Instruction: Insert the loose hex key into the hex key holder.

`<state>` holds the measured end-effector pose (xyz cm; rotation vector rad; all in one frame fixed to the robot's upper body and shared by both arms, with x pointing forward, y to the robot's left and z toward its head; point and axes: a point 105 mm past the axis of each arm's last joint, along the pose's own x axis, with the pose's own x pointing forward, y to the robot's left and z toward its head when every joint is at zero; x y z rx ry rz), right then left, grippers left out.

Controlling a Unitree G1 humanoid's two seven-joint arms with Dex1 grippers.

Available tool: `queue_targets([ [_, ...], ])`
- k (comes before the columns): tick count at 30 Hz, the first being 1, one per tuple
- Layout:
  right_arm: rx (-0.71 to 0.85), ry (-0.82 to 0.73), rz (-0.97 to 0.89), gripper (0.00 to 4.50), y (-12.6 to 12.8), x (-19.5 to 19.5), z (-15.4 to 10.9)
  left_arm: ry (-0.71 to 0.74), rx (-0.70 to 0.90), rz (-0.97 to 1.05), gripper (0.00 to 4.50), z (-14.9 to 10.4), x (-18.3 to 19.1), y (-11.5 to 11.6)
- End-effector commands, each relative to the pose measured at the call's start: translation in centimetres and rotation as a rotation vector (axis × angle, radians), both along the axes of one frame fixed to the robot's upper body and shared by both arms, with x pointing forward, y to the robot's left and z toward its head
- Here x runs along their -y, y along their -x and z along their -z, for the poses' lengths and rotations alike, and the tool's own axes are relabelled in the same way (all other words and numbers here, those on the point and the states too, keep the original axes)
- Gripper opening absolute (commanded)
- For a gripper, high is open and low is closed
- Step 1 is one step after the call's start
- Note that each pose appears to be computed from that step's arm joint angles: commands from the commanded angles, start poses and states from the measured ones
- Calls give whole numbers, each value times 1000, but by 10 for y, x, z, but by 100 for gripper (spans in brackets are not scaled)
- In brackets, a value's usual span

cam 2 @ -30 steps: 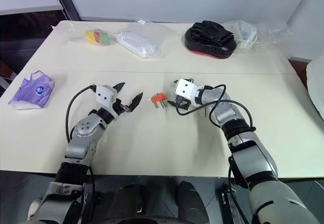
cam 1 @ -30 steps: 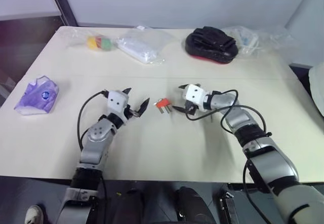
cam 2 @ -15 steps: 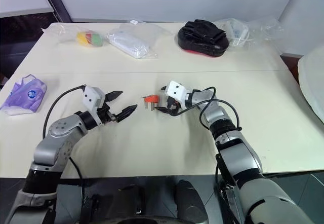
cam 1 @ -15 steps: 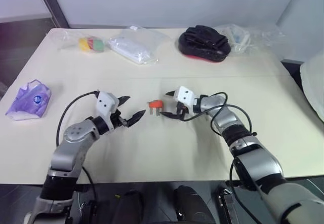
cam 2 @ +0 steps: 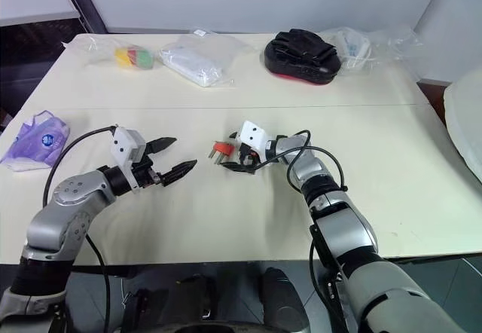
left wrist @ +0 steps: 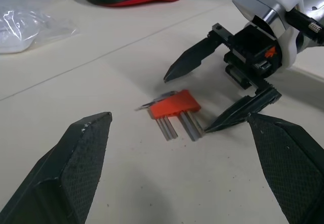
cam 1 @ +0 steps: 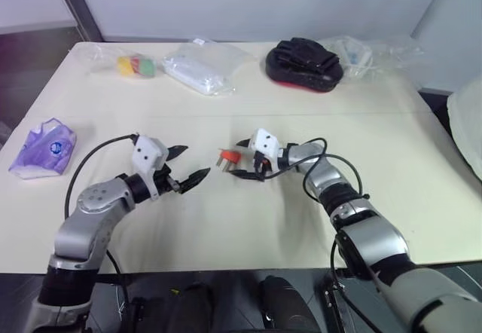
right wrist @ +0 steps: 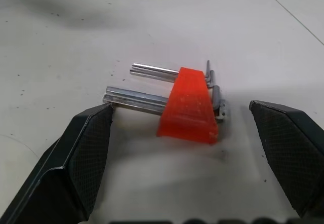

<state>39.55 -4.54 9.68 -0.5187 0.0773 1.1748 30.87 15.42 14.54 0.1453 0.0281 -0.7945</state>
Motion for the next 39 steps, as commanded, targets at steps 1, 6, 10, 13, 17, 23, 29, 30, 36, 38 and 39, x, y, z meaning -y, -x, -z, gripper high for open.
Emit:
queue_targets([
  [1,-3,-14,61,450,-6,15,-3,5,54,18,447,-16,2,1],
  [6,-93,-94,122,450,-8,16,2,-6,58,40,447,-15,6,-1],
  [10,-133,-105,114,450,-4,9,7,-9,60,43,447,-16,6,-2],
  [13,-144,-116,96,450,-2,0,7,-12,60,42,447,-17,4,-3],
  [17,-152,-122,84,450,0,-9,8,-17,61,39,447,-17,3,-3],
  [23,-156,-131,87,396,0,-16,8,-21,64,33,450,-16,2,-2],
  [29,-169,-115,113,134,-1,-8,14,-21,65,30,450,-15,3,-2],
  [30,-170,-115,115,95,-1,-7,15,-21,64,30,450,-15,3,-2],
  [36,-57,-89,119,97,-1,0,7,-14,63,44,450,-14,6,-4],
  [38,107,-45,116,97,-1,5,-7,-7,61,61,450,-16,9,-6],
  [39,203,-12,115,97,-1,8,-14,-2,60,69,450,-18,11,-8],
])
